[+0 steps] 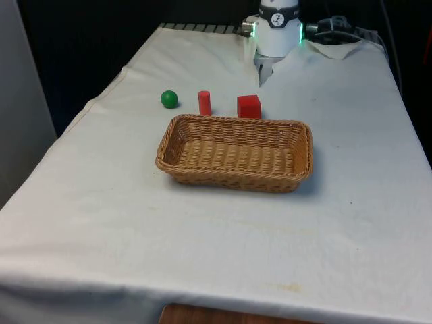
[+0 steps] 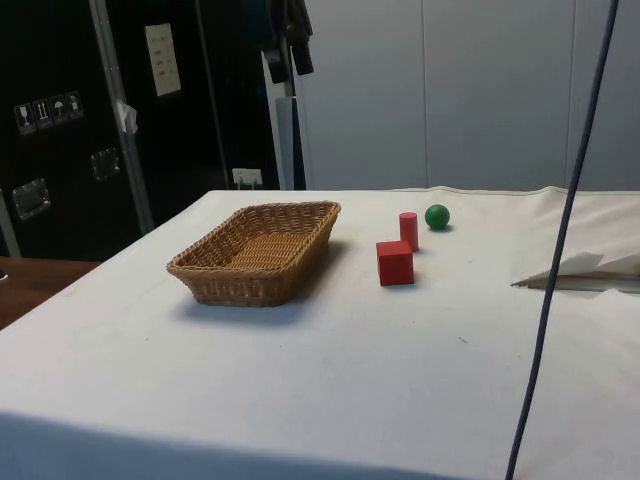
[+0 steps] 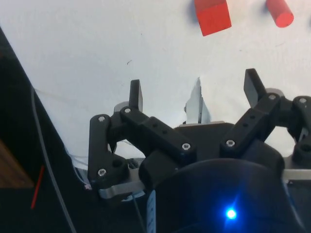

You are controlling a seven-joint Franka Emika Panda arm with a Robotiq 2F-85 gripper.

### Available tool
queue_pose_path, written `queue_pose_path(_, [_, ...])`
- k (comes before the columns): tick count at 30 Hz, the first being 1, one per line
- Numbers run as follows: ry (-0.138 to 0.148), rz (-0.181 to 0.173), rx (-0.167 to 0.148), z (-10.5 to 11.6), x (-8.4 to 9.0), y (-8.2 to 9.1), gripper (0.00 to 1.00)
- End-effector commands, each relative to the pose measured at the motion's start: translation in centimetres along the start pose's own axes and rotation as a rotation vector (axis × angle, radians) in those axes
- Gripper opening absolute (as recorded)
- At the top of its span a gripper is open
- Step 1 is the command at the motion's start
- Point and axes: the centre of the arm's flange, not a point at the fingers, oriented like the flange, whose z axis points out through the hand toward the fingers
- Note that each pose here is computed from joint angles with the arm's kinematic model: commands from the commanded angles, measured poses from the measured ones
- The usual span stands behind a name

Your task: Pick up the object to the left of the cylinder and place it into the basket.

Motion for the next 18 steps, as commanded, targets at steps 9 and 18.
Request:
queue_pose_path(9, [0.018,-0.004,-0.016,0.7,-1.9,0.1,1.00])
queue_pose_path(18, [0.020,-0.011,-0.021,1.3,-3.5,0.2,1.00])
